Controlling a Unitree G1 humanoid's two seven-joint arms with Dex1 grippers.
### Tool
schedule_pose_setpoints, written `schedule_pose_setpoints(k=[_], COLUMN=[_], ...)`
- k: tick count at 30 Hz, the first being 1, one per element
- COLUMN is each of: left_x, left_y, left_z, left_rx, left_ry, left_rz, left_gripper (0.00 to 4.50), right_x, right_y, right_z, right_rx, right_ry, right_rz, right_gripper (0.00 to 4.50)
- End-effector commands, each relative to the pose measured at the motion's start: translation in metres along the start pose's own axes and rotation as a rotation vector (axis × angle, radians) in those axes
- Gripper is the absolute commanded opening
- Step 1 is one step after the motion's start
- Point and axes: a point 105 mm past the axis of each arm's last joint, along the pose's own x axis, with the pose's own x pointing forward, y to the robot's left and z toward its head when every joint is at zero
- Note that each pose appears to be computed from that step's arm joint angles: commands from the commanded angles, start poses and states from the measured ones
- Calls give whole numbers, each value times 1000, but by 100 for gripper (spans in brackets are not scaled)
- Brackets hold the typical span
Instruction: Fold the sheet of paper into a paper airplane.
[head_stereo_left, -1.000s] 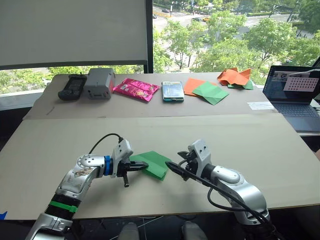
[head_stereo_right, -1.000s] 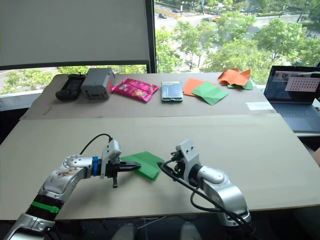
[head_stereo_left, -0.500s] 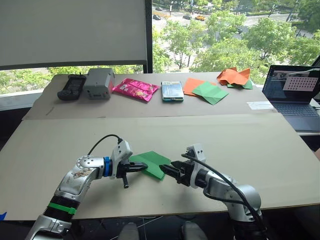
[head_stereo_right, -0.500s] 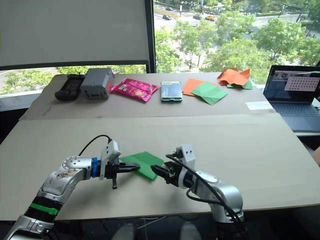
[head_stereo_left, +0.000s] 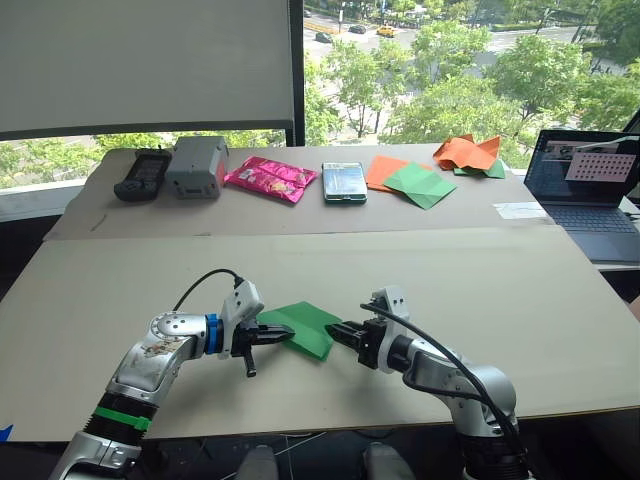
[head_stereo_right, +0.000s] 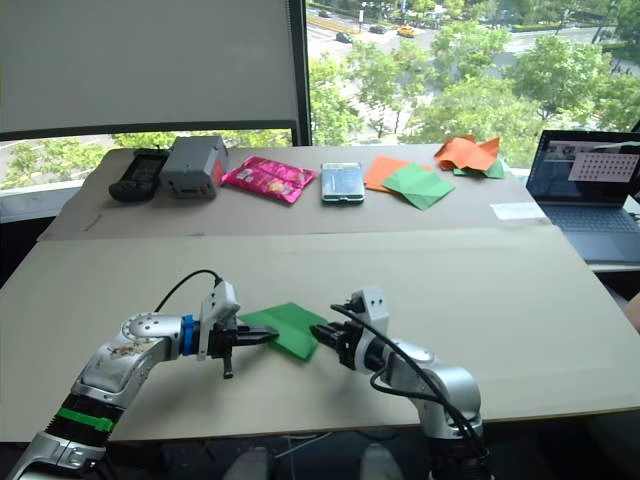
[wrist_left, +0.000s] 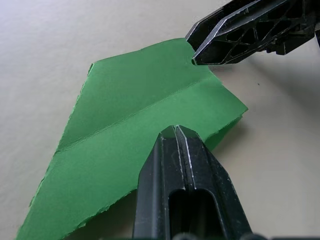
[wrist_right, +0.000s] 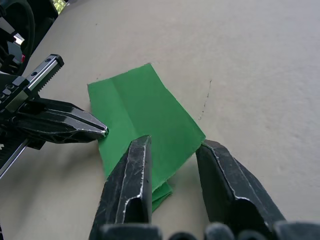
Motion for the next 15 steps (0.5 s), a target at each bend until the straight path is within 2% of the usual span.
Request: schedule_pose_setpoints(k=[1, 2, 6, 8, 12, 15], left_x=[-4, -4, -4, -4, -5, -6], left_y=[0, 0, -1, -1, 0, 0], left_z=[10, 10, 10, 9, 9, 9], left_rx=[39, 39, 38, 38, 33, 30], left_ry=[-20, -19, -20, -19, -19, -21], left_rz=[3, 3, 3, 4, 10, 11], left_gripper=[0, 0, 0, 0, 0, 0], right_x=[-1, -1, -1, -2, -12, -12], right_y=[6, 6, 9, 13, 38, 46], right_z=[11, 11, 12, 14, 25, 18], right_rx=[-11, -10, -35, -113, -555, -864], right_ry=[-54, -56, -60, -67, -179, -193], right_rz=[27, 29, 42, 54, 122, 140], right_gripper=[16, 2, 2, 2, 2, 2])
